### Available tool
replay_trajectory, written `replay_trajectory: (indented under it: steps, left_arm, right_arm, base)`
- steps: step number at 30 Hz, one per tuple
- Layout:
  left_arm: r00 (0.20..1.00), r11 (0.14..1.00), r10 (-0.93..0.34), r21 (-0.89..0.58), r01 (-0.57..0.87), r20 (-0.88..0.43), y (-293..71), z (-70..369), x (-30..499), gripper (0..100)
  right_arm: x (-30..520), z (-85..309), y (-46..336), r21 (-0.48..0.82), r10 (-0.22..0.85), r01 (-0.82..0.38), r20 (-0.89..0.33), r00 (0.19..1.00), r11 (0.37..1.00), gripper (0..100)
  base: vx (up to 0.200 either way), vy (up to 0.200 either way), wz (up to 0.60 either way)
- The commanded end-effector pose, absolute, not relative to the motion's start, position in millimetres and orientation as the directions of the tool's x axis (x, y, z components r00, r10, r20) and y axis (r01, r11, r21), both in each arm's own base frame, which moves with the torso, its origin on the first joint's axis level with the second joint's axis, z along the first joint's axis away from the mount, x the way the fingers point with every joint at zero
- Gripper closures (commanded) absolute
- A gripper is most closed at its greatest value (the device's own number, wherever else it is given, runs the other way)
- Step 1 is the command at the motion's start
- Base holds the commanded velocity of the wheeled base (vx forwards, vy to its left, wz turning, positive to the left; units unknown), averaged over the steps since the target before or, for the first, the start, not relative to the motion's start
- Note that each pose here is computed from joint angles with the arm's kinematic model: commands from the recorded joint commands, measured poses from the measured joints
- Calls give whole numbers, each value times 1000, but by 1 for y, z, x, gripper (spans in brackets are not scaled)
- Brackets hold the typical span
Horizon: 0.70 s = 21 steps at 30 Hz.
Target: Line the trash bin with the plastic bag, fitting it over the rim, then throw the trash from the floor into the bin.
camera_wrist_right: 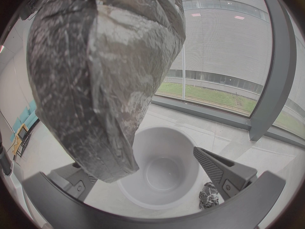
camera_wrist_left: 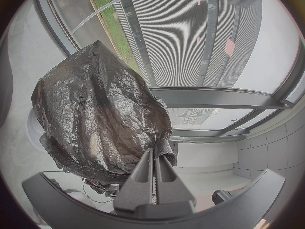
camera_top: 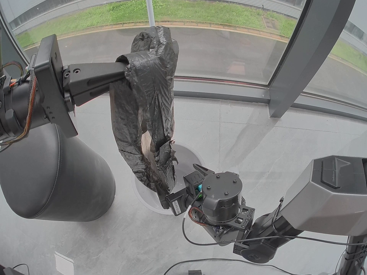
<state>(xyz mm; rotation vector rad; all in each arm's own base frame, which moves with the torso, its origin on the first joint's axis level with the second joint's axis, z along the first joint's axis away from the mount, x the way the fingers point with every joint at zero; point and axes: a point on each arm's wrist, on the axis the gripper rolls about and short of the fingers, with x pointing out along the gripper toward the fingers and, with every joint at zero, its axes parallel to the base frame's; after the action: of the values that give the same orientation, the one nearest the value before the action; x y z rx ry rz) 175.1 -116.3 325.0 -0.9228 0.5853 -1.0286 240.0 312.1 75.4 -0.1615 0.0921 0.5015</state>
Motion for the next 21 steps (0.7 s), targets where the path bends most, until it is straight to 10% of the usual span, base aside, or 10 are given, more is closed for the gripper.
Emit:
replay_trajectory:
  steps: [1, 6, 7, 21]
  left_arm:
    - [423, 212, -906, -862, 461, 4, -116, 325, 175, 100]
    - [423, 212, -906, -862, 461, 4, -116, 325, 175, 100]
    - [423, 212, -906, -862, 461, 4, -116, 325, 175, 100]
    - [426, 213, -905, -863, 459, 4, -116, 324, 175, 100]
  right_arm:
    - [243, 66, 313, -140, 466, -484, -146, 873, 864, 0]
    - [247, 64, 313, -127, 461, -474, -115, 880, 871, 0]
    - [247, 64, 313, -125, 461, -472, -111, 881, 873, 100]
    - [242, 64, 305, -118, 463, -472, -100, 881, 873, 100]
  base:
    - [0, 0, 0]
    - [0, 0, 0]
    - [0, 0, 0]
    - [0, 0, 0]
